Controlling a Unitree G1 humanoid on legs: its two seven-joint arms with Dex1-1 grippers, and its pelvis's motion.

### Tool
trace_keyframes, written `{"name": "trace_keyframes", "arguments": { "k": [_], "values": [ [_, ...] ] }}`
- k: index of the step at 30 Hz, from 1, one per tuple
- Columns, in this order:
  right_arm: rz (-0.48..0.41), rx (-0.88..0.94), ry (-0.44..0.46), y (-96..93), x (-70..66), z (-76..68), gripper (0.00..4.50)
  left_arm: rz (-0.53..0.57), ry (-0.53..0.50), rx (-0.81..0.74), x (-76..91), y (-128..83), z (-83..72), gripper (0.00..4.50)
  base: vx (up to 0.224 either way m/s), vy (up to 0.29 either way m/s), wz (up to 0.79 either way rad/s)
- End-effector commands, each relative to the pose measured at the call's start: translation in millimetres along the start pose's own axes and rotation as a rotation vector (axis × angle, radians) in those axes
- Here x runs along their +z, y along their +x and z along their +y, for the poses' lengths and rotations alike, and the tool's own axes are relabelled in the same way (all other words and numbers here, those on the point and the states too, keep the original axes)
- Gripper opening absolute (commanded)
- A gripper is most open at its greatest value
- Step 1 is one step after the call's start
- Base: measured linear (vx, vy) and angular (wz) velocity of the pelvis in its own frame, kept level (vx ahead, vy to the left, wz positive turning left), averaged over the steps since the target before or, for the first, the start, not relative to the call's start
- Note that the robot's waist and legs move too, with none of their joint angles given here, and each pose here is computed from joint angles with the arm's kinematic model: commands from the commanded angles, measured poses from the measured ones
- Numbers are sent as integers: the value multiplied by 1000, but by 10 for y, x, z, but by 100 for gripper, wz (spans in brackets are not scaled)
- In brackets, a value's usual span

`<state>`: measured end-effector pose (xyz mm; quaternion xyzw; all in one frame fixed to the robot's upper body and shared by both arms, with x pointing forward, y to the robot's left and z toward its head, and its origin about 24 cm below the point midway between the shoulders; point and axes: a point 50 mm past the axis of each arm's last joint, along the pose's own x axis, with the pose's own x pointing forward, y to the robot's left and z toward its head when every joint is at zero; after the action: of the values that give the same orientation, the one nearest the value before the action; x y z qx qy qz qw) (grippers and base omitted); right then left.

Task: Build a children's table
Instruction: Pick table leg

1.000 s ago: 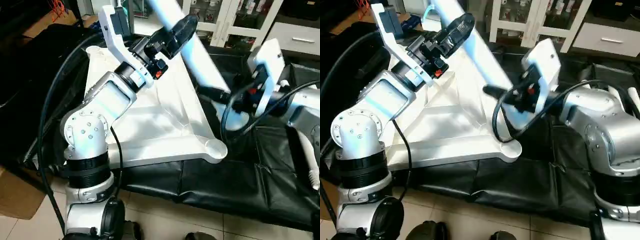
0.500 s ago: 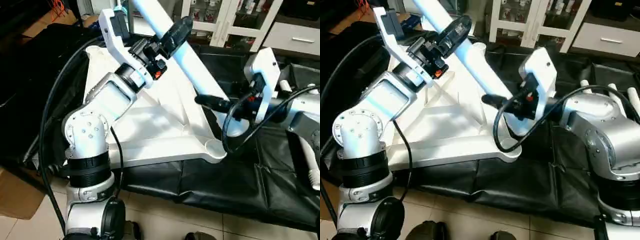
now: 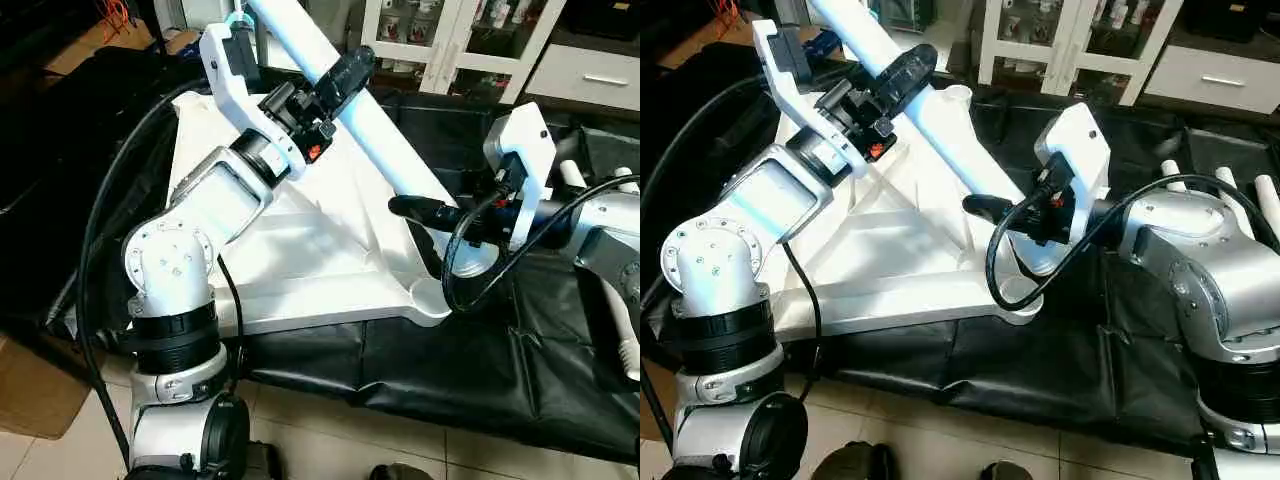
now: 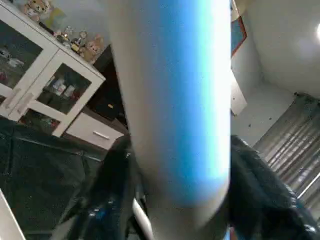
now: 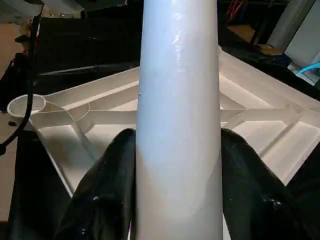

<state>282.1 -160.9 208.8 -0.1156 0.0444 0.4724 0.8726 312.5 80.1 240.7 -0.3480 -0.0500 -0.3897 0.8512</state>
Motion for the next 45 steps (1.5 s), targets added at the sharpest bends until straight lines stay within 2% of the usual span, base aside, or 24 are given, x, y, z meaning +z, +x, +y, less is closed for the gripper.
{"name": "trace_keyframes", "arguments": {
  "k": [1,6,7,9,11,12,14,15,17,21,25,26,28,30,32,36,40,45],
  "values": [
    [-21,-7,-42,-29,56,5,184,11,6,5,20,34,-26,214,0,0,0],
    [-24,-20,-48,-32,55,-2,184,-15,5,5,60,37,-36,184,0,0,0],
    [-23,-23,-47,-32,53,-3,219,-20,6,2,69,38,-39,180,0,0,0],
    [-19,-32,-35,-26,39,-10,256,-41,11,8,107,46,-39,177,0,0,0],
    [-16,-29,-26,-24,27,-10,263,-50,64,23,149,56,-34,175,0,0,0],
    [-17,-32,-22,-36,30,-17,263,-58,122,42,195,68,-25,175,0,0,0],
    [-19,-37,-20,-44,34,-23,297,-64,144,49,217,73,-22,171,0,0,0],
    [-23,-40,-16,-59,42,-31,297,-66,158,51,235,78,-23,171,0,0,0],
    [-78,-47,20,-169,107,-61,305,-80,191,53,312,99,-27,171,0,0,0],
    [-101,-76,49,-335,111,-91,348,-117,233,83,401,113,-2,171,0,0,0],
    [-18,-194,43,-554,-10,-216,372,-134,260,91,498,133,21,170,0,0,0],
    [-3,-207,39,-588,-29,-232,392,-138,264,93,513,137,25,170,0,0,0],
    [85,-278,14,-745,-132,-286,401,-150,281,98,579,159,41,170,0,0,0],
    [113,-295,7,-789,-170,-289,410,-153,286,94,598,166,40,170,0,0,0],
    [158,-288,9,-826,-272,-211,438,-158,289,83,622,181,31,170,0,0,0],
    [204,-295,2,-823,-380,-149,450,-158,288,77,617,200,29,170,0,0,0],
    [173,-354,4,-831,-348,-218,450,-156,282,69,610,219,21,170,0,0,0],
    [98,-442,2,-889,-222,-362,450,-144,267,54,588,235,6,170,0,0,0]
  ]
}}
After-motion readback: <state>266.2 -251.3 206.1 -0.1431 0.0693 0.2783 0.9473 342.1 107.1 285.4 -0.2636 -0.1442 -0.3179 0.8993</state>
